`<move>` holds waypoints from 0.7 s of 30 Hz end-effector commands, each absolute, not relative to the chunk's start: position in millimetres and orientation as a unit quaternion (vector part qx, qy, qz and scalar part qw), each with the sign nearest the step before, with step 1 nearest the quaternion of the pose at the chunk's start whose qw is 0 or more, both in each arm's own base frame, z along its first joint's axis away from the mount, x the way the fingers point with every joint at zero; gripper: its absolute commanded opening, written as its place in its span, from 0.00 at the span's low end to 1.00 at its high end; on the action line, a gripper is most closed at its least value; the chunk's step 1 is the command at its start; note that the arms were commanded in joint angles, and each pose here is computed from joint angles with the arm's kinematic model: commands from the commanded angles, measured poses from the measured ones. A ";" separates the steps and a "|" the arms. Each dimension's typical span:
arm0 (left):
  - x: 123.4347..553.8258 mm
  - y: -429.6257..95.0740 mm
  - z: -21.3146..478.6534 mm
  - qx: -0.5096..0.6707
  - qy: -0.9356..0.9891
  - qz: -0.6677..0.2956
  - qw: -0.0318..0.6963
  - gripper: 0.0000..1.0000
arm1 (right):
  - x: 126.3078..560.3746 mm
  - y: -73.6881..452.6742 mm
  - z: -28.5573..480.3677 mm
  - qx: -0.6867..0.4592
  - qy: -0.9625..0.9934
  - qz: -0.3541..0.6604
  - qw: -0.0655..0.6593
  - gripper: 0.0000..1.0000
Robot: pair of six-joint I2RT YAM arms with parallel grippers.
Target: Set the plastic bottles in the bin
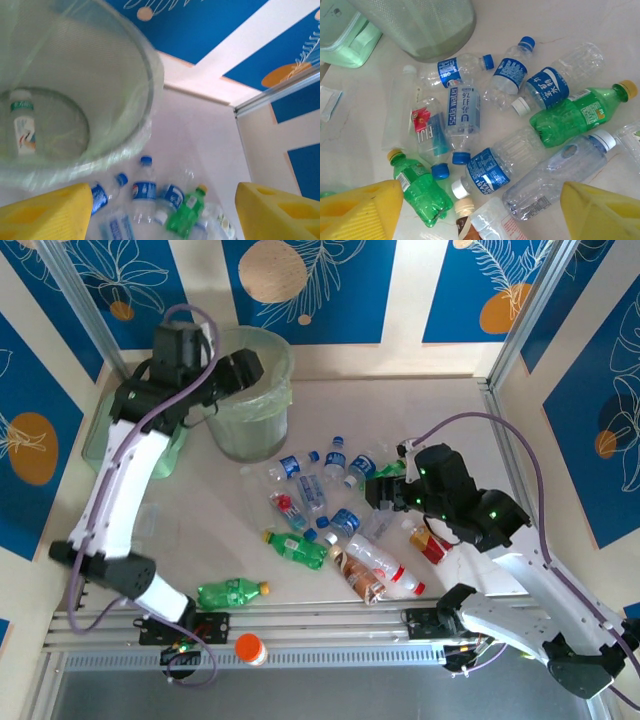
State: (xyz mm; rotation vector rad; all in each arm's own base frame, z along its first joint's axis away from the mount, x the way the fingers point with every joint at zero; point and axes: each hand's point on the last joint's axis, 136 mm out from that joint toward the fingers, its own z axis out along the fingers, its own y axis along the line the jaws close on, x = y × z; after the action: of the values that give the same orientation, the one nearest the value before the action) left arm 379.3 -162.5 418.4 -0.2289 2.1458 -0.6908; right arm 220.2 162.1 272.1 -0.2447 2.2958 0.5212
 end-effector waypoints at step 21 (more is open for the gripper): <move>132.7 -57.8 180.7 -0.455 0.881 -0.106 0.077 0.85 | 176.7 289.6 224.5 -0.359 0.874 0.223 0.238 0.82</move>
State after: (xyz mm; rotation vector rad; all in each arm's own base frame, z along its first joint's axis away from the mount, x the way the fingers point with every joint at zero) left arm 166.2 -59.0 197.0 -1.1410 2.5982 -0.3349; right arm 182.6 275.4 222.9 -0.8734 2.4083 0.6100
